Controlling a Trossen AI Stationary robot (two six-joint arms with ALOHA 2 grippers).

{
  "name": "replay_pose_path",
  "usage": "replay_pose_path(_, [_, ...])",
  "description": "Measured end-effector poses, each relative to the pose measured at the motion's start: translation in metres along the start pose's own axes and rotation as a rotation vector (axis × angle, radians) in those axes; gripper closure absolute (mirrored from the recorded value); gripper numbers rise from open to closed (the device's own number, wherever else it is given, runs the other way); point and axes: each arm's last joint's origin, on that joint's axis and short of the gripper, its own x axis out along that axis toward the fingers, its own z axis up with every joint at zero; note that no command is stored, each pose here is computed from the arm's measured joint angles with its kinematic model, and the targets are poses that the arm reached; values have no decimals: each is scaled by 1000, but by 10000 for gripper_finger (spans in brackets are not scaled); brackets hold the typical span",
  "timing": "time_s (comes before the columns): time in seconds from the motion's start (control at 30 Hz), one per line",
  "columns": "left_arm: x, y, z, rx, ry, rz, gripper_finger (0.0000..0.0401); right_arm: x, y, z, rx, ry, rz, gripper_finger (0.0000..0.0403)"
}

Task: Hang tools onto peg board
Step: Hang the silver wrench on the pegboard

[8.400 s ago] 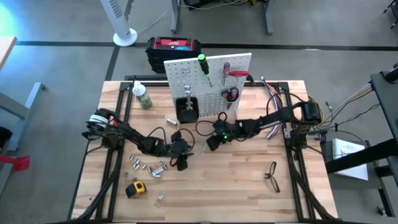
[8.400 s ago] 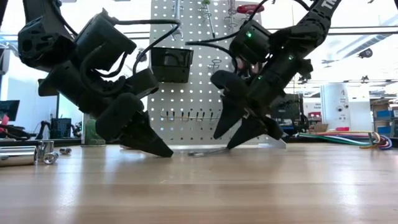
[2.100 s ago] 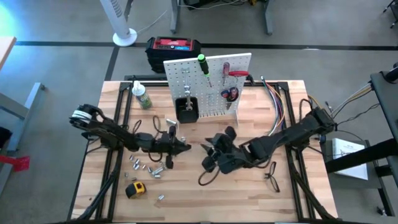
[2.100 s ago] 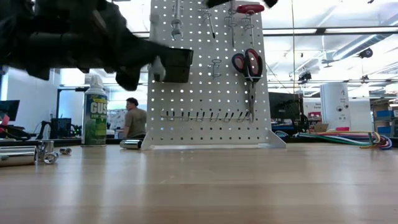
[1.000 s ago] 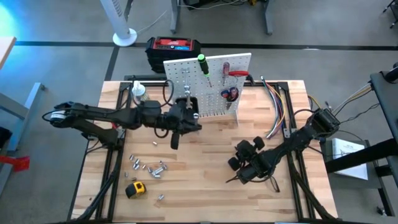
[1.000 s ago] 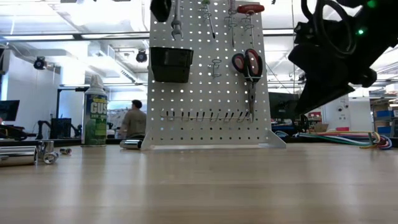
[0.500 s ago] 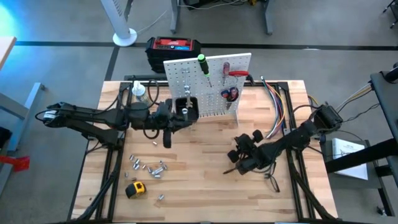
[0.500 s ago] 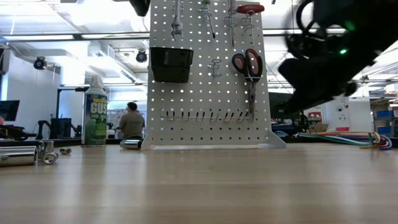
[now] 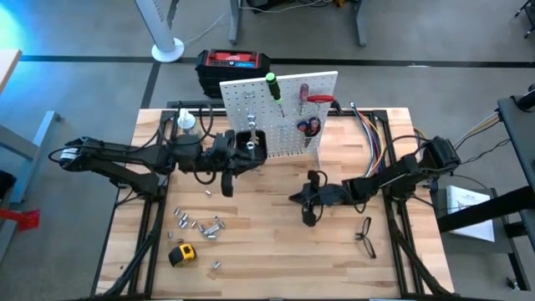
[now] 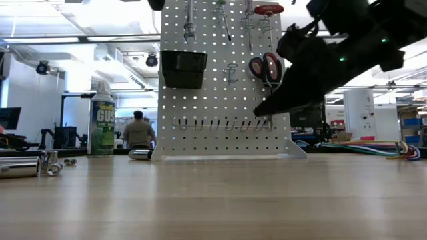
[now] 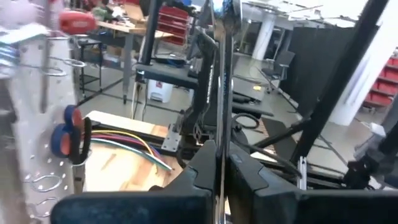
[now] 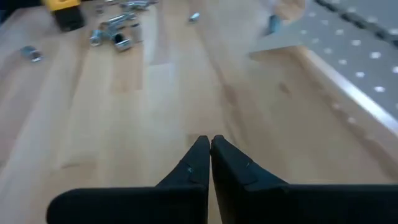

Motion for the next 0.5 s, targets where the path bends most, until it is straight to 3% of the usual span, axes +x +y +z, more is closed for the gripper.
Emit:
replay_pose_path(0.23, [2, 16, 3, -104, -12, 63, 398, 6, -15, 10, 8, -12, -5, 401])
replay_pose_path(0.5, [10, 21, -4, -136, 21, 85, 398, 10, -28, 15, -5, -6, 37, 401])
